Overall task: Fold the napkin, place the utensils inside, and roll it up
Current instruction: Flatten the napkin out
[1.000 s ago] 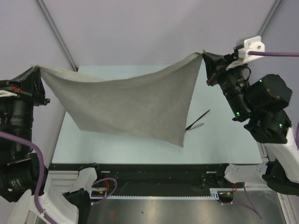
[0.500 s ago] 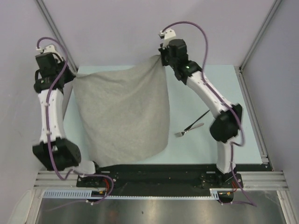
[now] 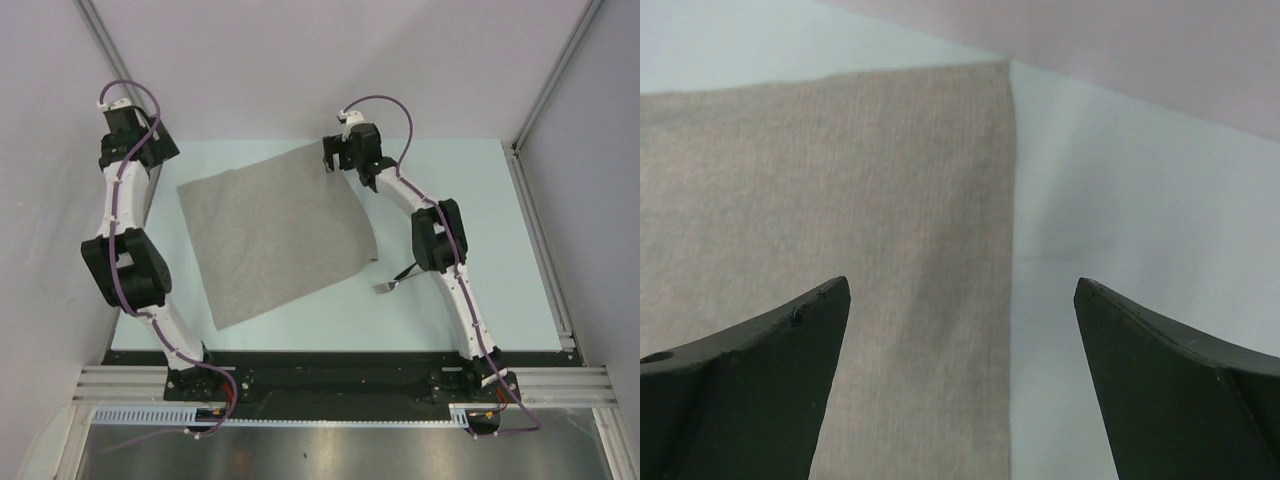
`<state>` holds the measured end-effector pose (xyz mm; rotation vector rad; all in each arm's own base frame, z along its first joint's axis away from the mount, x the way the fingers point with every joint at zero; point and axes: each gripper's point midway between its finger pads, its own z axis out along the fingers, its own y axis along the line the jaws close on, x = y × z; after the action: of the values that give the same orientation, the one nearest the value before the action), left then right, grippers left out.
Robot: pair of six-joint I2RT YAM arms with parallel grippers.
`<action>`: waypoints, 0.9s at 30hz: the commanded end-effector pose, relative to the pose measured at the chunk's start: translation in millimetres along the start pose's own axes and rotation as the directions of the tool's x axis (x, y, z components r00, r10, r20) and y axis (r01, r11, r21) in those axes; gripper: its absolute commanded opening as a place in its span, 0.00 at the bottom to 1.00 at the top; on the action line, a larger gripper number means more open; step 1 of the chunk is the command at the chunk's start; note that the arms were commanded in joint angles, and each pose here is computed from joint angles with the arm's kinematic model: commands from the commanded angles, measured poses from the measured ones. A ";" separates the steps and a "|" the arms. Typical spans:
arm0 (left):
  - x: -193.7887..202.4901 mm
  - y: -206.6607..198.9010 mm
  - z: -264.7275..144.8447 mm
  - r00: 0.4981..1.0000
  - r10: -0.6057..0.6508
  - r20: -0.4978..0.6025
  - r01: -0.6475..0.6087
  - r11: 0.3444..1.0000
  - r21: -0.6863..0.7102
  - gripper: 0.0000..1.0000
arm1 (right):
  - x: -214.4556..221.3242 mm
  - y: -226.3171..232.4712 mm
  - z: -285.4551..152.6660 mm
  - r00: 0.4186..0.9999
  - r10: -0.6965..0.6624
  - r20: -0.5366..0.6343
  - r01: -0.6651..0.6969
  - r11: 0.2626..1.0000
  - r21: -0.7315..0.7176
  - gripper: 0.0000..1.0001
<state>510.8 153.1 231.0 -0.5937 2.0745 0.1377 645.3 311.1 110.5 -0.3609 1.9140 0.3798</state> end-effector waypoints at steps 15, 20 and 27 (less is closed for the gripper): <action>85.8 -154.2 -139.3 0.991 0.132 0.026 -0.125 0.825 0.551 1.00 | 60.9 -16.9 -251.4 0.886 0.328 -0.329 -0.274 0.941 0.199 0.83; 89.2 -165.5 -146.3 0.991 0.133 -0.001 -0.106 0.794 0.599 1.00 | 100.7 -25.6 -271.4 0.850 0.354 -0.391 -0.251 0.923 0.292 0.74; 83.1 -164.2 -152.0 0.991 0.135 0.019 -0.120 0.795 0.594 1.00 | 138.4 -21.9 -275.3 0.823 0.303 -0.481 -0.131 0.925 0.357 0.75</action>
<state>432.9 -64.6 232.0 -0.0877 2.1245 -0.4128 376.6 160.0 80.6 -0.0090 2.5323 0.2154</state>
